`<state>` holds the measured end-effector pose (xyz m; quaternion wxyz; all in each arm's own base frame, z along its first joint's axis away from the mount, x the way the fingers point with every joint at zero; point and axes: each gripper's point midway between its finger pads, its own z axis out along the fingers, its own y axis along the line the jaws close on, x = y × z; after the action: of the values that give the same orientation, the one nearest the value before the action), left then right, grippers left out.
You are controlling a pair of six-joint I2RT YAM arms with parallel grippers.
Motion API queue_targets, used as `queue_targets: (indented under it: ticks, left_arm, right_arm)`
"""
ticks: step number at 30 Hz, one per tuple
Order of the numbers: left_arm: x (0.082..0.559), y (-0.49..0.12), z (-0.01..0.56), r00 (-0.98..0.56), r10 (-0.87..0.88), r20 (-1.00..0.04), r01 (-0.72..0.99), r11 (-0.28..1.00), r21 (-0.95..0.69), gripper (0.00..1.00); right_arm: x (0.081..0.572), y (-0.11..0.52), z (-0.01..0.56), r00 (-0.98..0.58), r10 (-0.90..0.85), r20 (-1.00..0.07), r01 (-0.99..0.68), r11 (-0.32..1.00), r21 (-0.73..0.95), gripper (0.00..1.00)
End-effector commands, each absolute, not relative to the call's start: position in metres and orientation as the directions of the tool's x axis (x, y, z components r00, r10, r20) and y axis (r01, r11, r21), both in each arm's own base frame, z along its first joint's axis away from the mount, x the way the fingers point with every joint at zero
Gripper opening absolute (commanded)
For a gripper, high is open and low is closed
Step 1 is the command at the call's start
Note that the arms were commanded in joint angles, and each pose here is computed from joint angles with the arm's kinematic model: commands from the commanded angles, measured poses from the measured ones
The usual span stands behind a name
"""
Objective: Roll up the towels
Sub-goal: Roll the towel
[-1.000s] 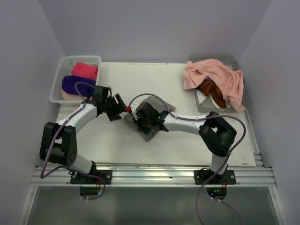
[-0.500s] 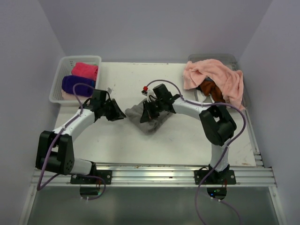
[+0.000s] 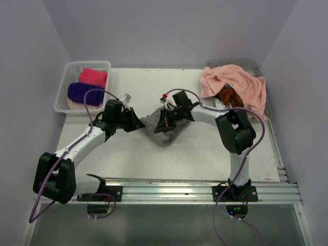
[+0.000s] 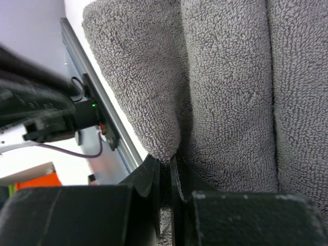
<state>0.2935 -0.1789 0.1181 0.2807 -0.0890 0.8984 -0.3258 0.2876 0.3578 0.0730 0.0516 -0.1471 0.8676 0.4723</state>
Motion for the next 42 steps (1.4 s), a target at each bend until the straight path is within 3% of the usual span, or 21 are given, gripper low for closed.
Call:
queue_targets:
  ticks: [1,3,25,26,31,34,39,42]
  left_arm:
    - [0.305,-0.214,0.149,-0.803,-0.271,-0.531,0.196,0.721,-0.665,0.06]
    - [0.308,-0.222,0.146,-0.815,-0.259,-0.518,0.208,0.703,-0.680,0.00]
    - [0.362,-0.250,0.084,-0.852,-0.259,-0.454,0.164,0.693,-0.702,0.00]
    - [0.362,-0.250,0.078,-0.859,-0.257,-0.442,0.152,0.697,-0.701,0.00]
    - [0.358,-0.243,0.046,-0.890,-0.247,-0.384,0.079,0.745,-0.663,0.00]
    - [0.355,-0.239,0.034,-0.901,-0.243,-0.361,0.051,0.765,-0.642,0.00]
    - [0.351,-0.237,0.021,-0.917,-0.234,-0.323,0.023,0.778,-0.628,0.00]
    - [0.349,-0.236,0.017,-0.920,-0.230,-0.317,0.019,0.781,-0.624,0.00]
  right_arm:
    - [0.292,0.362,0.089,-0.965,-0.183,-0.191,-0.254,0.446,0.858,0.00]
    - [0.294,0.359,0.088,-0.971,-0.169,-0.166,-0.225,0.441,0.869,0.00]
    - [0.299,0.348,0.071,-0.989,-0.114,-0.093,-0.136,0.466,0.874,0.00]
    - [0.300,0.347,0.075,-0.988,-0.109,-0.106,-0.145,0.476,0.868,0.00]
    - [0.307,0.328,0.083,-0.973,-0.078,-0.218,-0.220,0.601,0.769,0.46]
    - [0.313,0.309,0.097,-0.945,-0.049,-0.324,-0.266,0.692,0.672,0.55]
    - [0.304,0.298,0.118,-0.850,-0.122,-0.512,-0.384,0.809,0.444,0.51]
    - [0.289,0.308,0.130,-0.767,-0.213,-0.606,-0.470,0.829,0.304,0.33]
